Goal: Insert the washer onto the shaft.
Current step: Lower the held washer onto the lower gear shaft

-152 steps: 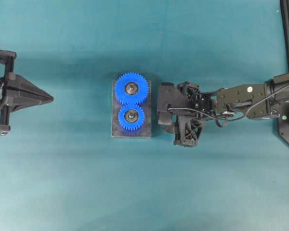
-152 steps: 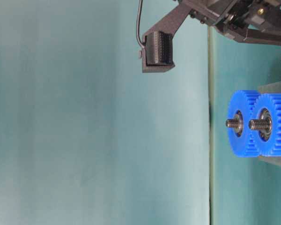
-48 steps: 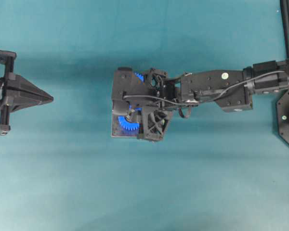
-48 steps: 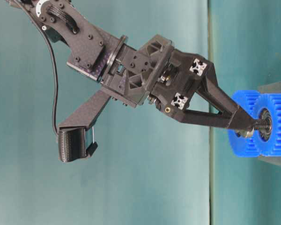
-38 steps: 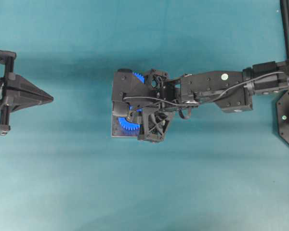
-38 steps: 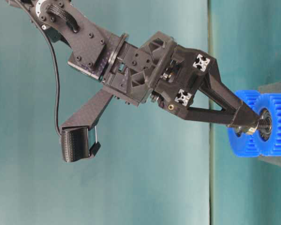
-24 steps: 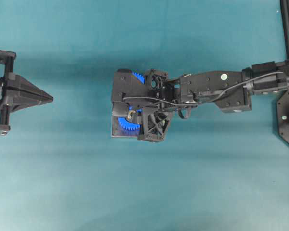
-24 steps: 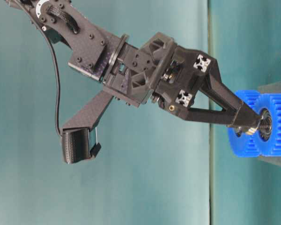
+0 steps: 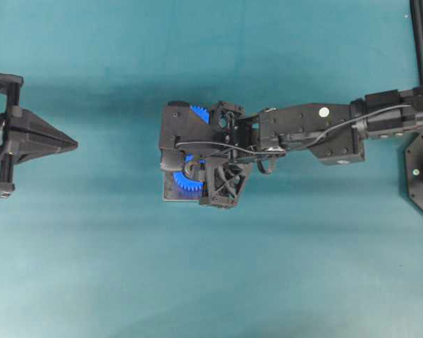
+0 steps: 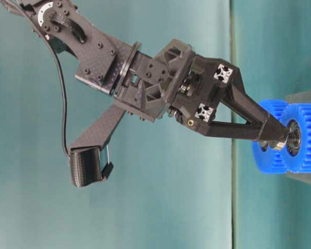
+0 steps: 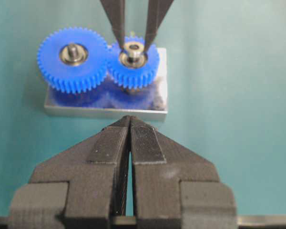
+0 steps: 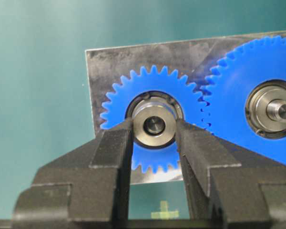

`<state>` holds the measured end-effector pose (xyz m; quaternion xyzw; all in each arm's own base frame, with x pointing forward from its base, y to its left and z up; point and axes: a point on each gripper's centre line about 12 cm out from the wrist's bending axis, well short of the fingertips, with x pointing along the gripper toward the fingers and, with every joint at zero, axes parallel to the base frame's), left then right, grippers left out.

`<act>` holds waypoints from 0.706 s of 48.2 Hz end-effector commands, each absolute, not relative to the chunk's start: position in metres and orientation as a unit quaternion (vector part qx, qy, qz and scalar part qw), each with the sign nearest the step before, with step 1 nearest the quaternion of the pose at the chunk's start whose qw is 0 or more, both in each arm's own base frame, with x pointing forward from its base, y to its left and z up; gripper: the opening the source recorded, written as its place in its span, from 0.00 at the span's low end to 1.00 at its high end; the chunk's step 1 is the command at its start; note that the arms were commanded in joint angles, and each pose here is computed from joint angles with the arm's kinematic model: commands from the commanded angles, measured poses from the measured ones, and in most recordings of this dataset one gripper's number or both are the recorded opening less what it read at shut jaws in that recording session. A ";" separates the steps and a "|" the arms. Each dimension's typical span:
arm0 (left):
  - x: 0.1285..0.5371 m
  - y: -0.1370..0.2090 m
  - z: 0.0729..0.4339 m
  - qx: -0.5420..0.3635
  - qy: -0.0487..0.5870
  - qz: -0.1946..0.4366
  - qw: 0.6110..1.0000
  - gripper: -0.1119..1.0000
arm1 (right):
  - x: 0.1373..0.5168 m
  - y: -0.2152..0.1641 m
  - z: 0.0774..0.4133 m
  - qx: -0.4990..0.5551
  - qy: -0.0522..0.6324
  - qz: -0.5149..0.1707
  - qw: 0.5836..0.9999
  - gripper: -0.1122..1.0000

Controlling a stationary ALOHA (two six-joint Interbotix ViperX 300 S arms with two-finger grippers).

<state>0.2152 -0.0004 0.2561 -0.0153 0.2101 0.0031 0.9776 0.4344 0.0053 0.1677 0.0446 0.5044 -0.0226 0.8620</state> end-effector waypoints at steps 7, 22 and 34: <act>0.217 0.000 0.261 -0.014 0.203 0.004 0.979 0.11 | 0.439 0.005 0.184 0.045 0.484 -0.021 0.874 0.38; 0.216 0.000 0.258 -0.015 0.206 0.004 0.979 0.10 | 0.439 0.005 0.186 0.047 0.484 -0.022 0.874 0.40; 0.215 0.000 0.256 -0.015 0.209 0.004 0.978 0.11 | 0.440 0.002 0.194 0.047 0.475 -0.024 0.878 0.68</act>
